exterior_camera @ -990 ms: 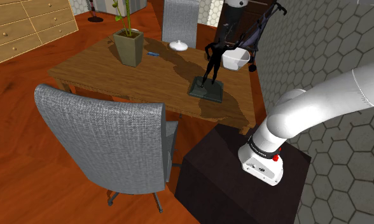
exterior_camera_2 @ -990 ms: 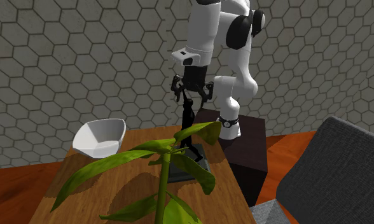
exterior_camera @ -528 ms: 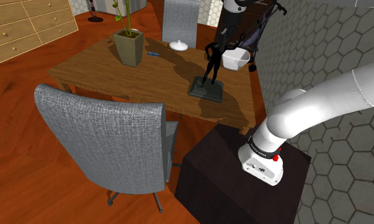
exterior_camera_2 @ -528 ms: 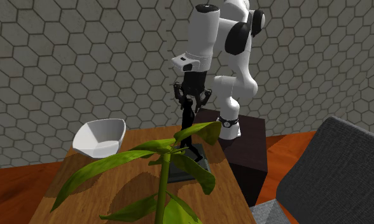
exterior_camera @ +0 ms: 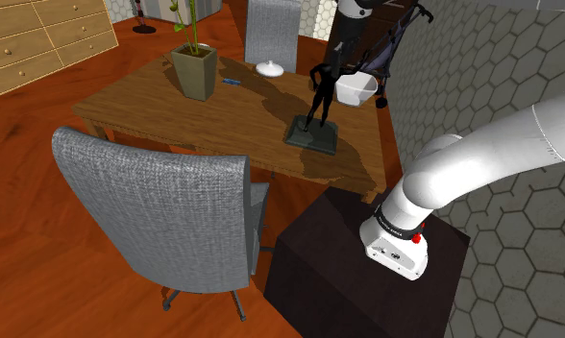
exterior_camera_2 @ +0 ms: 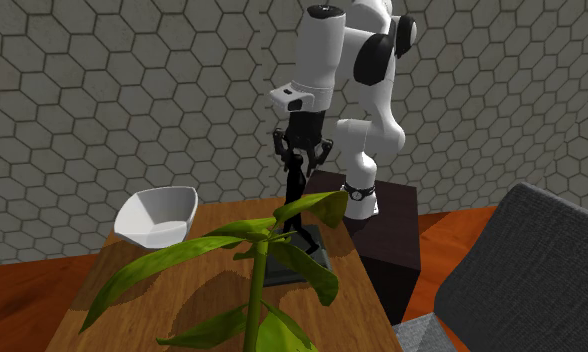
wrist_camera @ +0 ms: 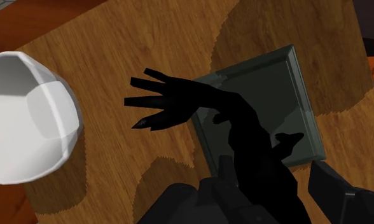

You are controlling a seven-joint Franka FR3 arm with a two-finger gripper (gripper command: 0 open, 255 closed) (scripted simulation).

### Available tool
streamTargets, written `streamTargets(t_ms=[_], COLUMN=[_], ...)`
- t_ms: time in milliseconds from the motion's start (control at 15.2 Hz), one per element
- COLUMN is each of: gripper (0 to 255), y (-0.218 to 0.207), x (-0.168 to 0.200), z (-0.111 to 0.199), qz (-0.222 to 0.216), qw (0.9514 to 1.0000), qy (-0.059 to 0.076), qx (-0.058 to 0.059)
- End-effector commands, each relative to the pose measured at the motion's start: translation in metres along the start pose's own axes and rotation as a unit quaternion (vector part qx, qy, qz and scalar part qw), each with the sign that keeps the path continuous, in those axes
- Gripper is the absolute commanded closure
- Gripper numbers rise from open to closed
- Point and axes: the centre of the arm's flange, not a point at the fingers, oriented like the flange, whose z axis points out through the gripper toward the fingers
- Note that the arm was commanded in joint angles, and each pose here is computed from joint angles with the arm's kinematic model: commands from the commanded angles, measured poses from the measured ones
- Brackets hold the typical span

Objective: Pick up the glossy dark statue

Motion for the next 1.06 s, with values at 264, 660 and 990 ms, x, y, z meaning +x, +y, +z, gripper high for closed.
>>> streamTargets(t_ms=[264,660,990], gripper=[255,255,255], y=[0.004,0.009,0.011], x=[0.0,0.001,0.001], z=[-0.028,-0.06,-0.076], qz=[0.0,0.0,0.0], qw=[1.0,1.0,1.0], qy=[0.0,0.0,0.0], qx=[0.0,0.0,0.0])
